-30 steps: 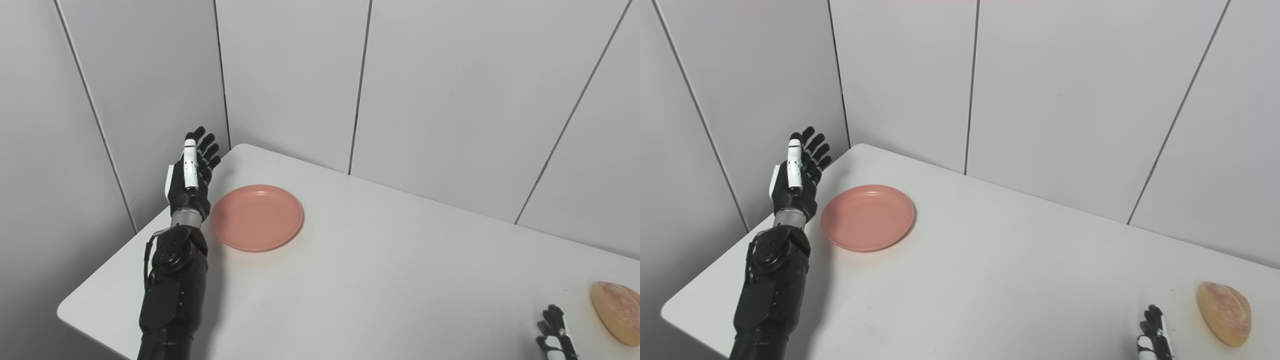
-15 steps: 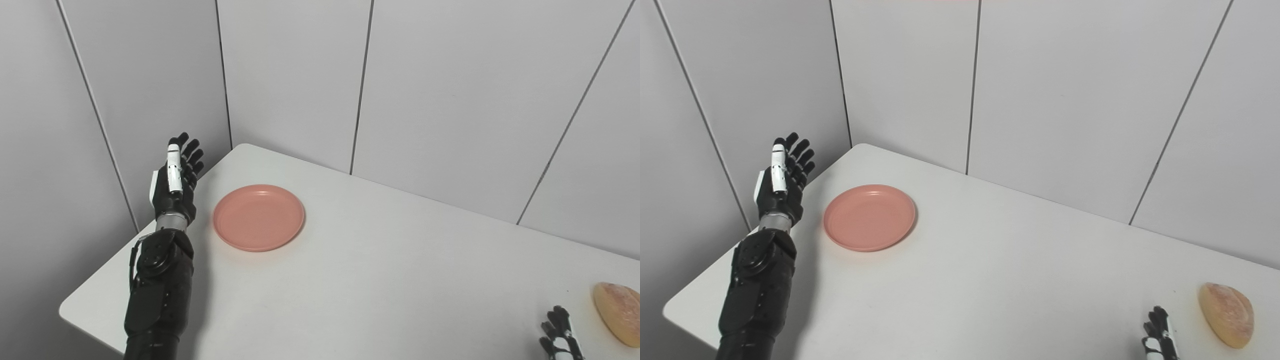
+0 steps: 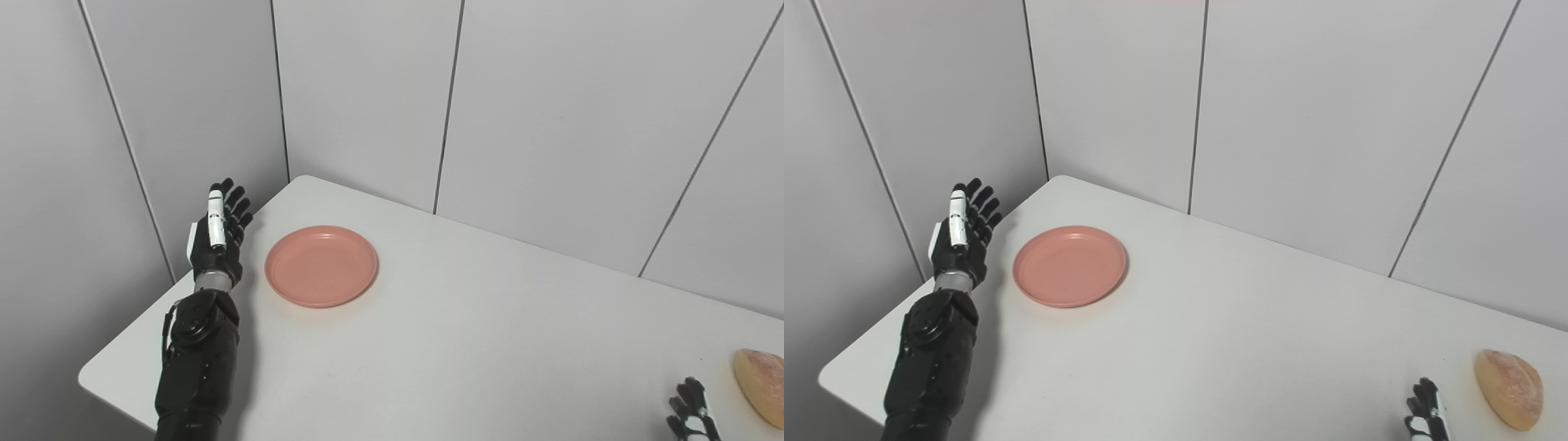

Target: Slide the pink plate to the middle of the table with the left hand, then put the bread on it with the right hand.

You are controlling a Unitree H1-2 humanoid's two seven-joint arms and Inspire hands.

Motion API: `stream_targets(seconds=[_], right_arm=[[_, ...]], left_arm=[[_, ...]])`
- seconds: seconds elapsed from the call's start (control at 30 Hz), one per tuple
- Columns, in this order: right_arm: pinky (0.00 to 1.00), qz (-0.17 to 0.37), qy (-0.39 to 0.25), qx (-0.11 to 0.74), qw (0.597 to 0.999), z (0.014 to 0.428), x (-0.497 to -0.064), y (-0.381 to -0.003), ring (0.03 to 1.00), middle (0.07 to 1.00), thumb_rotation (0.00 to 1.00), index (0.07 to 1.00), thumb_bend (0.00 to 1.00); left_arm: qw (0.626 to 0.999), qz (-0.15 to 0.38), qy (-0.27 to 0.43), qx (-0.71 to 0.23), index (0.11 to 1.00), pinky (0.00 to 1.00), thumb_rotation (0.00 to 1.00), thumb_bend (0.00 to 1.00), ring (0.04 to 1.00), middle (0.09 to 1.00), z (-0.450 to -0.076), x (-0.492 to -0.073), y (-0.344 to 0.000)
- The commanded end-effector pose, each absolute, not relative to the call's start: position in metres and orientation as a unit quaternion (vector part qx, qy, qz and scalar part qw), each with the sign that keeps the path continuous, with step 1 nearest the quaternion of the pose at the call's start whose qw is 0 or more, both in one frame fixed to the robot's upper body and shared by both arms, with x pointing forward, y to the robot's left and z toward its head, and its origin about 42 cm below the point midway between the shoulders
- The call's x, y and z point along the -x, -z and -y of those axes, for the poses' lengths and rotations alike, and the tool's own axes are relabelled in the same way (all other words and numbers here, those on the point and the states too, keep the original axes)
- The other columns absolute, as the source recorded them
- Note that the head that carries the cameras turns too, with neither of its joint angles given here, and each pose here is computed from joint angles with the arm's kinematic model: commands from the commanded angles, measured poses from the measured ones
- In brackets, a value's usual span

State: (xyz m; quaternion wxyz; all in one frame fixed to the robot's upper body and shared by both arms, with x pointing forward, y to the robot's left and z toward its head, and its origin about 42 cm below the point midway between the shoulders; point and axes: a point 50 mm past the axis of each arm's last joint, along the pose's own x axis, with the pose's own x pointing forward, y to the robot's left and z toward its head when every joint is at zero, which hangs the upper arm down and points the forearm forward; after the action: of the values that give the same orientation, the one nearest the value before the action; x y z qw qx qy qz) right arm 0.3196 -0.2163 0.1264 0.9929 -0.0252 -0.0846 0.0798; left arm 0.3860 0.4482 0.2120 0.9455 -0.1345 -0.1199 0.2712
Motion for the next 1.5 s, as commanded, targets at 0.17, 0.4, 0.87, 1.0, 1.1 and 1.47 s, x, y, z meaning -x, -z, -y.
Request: stream_targets(seconds=[0.17,0.4,0.87,1.0,1.1,1.47], right_arm=[[1.00,0.076,-0.076,0.023,0.994,0.228,-0.314,-0.118,1.000,1.000,1.00,1.000,0.24],[1.00,0.070,-0.073,0.026,0.995,0.228,-0.313,-0.119,1.000,1.000,1.00,1.000,0.25],[1.00,0.079,-0.078,0.022,0.994,0.231,-0.314,-0.120,1.000,1.000,1.00,1.000,0.27],[1.00,0.077,-0.076,0.021,0.994,0.231,-0.314,-0.120,1.000,1.000,1.00,1.000,0.29],[1.00,0.077,-0.074,0.026,0.994,0.231,-0.314,-0.120,1.000,1.000,1.00,1.000,0.31],[1.00,0.082,-0.075,0.022,0.993,0.229,-0.315,-0.118,1.000,1.000,1.00,1.000,0.33]], left_arm=[[0.945,0.146,-0.259,0.132,0.876,0.92,1.00,0.30,0.894,0.891,-0.451,-0.392,-0.225],[0.949,0.134,-0.253,0.135,0.888,0.92,1.00,0.26,0.903,0.900,-0.452,-0.394,-0.211],[0.951,0.125,-0.236,0.152,0.911,0.92,1.00,0.29,0.925,0.925,-0.441,-0.394,-0.200],[0.953,0.122,-0.235,0.150,0.904,0.93,1.00,0.31,0.917,0.915,-0.435,-0.395,-0.197],[0.955,0.120,-0.226,0.147,0.909,0.92,1.00,0.31,0.922,0.923,-0.431,-0.396,-0.195],[0.960,0.105,-0.208,0.153,0.885,0.89,1.00,0.30,0.897,0.897,-0.406,-0.404,-0.190]])
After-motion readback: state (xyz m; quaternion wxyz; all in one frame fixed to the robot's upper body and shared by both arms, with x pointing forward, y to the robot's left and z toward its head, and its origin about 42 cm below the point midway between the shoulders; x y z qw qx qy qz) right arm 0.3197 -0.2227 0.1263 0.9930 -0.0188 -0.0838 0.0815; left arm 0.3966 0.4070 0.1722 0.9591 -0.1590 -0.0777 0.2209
